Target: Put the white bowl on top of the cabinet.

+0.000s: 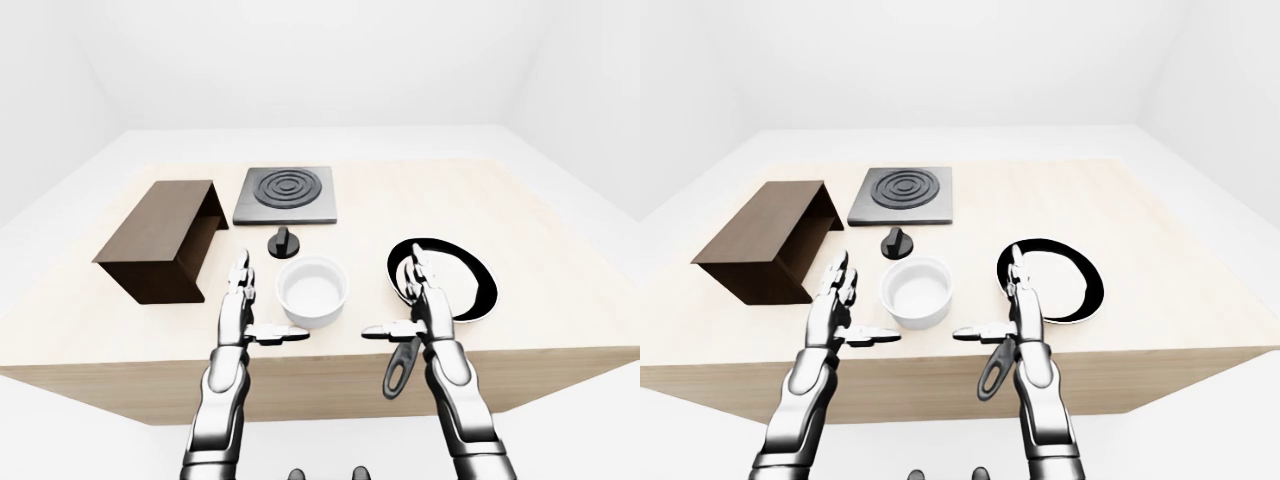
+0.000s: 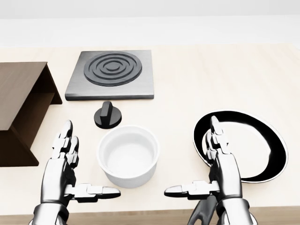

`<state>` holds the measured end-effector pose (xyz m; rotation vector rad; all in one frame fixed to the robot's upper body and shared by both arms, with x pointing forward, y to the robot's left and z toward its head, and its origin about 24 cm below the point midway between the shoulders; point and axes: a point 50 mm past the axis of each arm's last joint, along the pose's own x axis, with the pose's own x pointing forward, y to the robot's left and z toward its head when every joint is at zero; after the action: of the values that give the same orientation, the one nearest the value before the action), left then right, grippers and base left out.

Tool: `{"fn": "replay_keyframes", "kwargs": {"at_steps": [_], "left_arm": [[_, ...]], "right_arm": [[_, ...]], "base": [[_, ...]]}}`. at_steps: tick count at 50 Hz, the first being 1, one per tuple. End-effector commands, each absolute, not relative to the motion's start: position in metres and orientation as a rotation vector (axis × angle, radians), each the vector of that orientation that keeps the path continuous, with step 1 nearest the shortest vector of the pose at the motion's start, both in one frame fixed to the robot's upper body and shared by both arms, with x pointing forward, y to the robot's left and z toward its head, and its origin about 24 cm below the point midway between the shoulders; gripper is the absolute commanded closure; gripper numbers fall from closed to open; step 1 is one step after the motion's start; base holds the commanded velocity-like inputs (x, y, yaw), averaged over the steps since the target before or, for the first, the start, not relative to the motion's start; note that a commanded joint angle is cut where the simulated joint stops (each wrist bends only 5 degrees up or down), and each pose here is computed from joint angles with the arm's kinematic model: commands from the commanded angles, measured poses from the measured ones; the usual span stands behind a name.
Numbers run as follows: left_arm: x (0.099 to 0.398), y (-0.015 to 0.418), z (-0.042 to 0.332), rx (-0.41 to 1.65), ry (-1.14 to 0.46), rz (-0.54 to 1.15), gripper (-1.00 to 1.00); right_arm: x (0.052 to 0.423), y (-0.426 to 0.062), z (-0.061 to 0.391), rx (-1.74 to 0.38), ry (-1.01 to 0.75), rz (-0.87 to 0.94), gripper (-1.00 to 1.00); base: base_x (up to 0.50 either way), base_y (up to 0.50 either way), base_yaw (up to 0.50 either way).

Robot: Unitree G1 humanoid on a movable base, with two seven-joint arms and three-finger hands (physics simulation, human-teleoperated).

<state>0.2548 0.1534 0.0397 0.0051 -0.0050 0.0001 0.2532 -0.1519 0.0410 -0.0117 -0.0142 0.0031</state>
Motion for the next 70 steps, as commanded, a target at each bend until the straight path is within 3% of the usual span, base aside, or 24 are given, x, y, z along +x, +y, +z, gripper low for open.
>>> {"fn": "replay_keyframes", "kwargs": {"at_steps": [1,25,51,60,70], "left_arm": [[0.256,0.159,0.036,0.021,-0.014,-0.005,-1.0],[0.254,0.158,0.035,0.041,-0.003,-0.015,-1.0],[0.255,0.154,0.029,0.061,0.013,-0.029,-1.0],[0.253,0.147,0.023,0.136,0.054,-0.054,-1.0],[0.249,0.124,0.037,0.358,0.023,-0.044,-1.0]], "right_arm": [[0.253,-0.157,0.04,-0.028,-0.039,0.012,-1.0],[0.258,-0.156,0.033,-0.036,-0.009,0.013,-1.0],[0.257,-0.155,0.031,-0.014,0.005,0.023,-1.0],[0.253,-0.155,0.037,-0.029,0.016,0.013,-1.0],[0.246,-0.163,0.053,-0.021,-0.015,-0.007,-1.0]], "base": [[0.0,0.0,0.0],[0.0,0.01,0.0],[0.0,0.31,0.0],[0.0,0.0,0.0],[0.0,0.0,0.0]]}}
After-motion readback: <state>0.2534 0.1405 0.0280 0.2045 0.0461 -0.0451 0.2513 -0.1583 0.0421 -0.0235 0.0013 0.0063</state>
